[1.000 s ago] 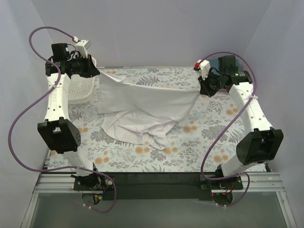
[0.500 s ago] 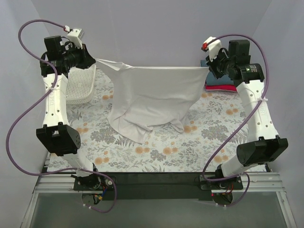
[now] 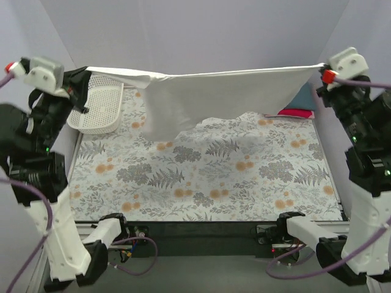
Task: Fold and stack the t-shirts
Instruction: Flatten the tshirt out
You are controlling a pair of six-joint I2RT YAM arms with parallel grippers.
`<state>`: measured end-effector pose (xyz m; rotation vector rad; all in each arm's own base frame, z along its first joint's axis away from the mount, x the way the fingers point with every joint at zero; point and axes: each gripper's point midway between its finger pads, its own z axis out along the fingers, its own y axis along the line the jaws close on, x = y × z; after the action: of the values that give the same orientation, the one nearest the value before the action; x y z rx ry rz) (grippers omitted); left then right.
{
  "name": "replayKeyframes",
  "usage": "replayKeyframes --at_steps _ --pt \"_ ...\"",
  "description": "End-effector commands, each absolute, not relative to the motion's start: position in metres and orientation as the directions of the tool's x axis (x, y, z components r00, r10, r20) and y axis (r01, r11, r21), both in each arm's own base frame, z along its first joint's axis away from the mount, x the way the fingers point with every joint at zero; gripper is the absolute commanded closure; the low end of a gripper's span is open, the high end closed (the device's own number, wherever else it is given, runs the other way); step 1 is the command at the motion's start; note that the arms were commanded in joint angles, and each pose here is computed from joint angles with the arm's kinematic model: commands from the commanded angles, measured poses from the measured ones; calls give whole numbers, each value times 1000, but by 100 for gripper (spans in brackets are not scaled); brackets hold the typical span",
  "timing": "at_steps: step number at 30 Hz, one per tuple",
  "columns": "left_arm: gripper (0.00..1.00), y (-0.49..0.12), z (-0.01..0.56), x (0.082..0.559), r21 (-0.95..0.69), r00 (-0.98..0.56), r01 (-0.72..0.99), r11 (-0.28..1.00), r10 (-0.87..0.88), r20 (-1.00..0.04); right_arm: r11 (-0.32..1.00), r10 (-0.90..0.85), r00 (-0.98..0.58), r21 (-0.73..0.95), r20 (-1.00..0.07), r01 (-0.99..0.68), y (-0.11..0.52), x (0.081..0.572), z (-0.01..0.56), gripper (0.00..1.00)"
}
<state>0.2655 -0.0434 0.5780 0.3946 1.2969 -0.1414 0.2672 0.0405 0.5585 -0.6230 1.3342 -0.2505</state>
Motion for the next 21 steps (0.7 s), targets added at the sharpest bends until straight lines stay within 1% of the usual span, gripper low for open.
replayKeyframes --at_steps 1,3,7,9,11,12,15,16,19,20,21 --pt "100 -35 610 215 241 403 196 951 146 -904 841 -514 347 -540 -784 25 14 224 607 99" --pt "100 -34 622 193 240 439 162 957 148 -886 846 -513 396 -527 -762 82 7 196 626 99" --pt "100 -36 645 151 268 513 107 958 178 -840 838 -531 466 -520 -708 166 -2 161 653 99" --pt "100 -34 654 141 275 521 82 958 194 -831 830 -543 477 -527 -691 181 -2 156 660 99" --pt "100 -21 655 149 246 498 27 969 200 -844 813 -564 476 -554 -675 178 0 160 660 99" --pt "100 -16 649 160 241 464 17 970 205 -862 807 -571 468 -565 -674 171 2 167 657 99" --pt "100 -12 623 184 258 382 32 966 227 -896 783 -595 443 -608 -670 132 10 195 639 99" --pt "100 -12 598 204 253 318 66 965 220 -922 773 -598 422 -630 -681 79 18 214 619 99" --pt "100 -25 549 220 263 220 188 946 220 -950 744 -600 404 -667 -690 -35 36 242 584 99" --pt "100 -26 511 236 234 131 230 945 208 -969 727 -601 365 -676 -711 -121 45 263 548 99" --pt "100 -28 487 243 206 75 260 943 193 -978 712 -608 353 -685 -711 -154 49 272 532 99"
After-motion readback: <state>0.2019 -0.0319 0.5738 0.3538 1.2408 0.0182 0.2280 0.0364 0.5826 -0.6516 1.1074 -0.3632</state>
